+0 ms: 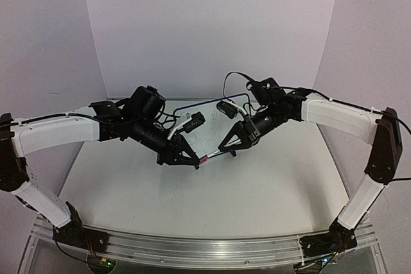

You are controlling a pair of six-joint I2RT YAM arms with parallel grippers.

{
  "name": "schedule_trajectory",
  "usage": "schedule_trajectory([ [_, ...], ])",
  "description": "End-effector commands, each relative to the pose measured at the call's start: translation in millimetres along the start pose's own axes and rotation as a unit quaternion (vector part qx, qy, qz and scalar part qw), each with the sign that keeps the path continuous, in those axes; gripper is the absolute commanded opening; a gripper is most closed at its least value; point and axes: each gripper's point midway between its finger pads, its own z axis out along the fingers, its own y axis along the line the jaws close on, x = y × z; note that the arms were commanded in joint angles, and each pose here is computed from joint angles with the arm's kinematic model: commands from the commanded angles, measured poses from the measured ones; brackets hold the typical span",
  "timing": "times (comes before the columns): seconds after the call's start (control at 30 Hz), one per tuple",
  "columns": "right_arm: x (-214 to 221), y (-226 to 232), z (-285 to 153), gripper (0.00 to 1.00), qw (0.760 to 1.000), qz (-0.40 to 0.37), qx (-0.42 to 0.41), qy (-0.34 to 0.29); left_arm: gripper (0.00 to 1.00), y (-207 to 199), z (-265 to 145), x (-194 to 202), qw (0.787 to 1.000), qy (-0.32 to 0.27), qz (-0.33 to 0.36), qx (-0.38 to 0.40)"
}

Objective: Write a sentence on the whiteboard
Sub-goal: Insert the whiteboard marker without the cap into the pen cap.

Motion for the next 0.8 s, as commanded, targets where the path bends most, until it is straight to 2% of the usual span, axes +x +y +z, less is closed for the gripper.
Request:
schedule_trajectory([
  [0.0,-3.9,6.5,7.8,0.00,1.000,-0.012,-0.020,0.013,0.00,-6.8,-3.9,-26.1,0.999,-0.022,0.032,0.010],
  [0.47,4.8,-3.6,23.8,0.00,0.999,-0.010,-0.012,0.034,0.00,8.1,8.5,-50.7,0.999,-0.039,0.023,-0.001],
  [0.77,14.3,-5.5,35.8,0.00,0.998,-0.004,-0.033,0.050,0.00,12.4,6.8,-83.9,0.995,-0.094,0.038,-0.010],
])
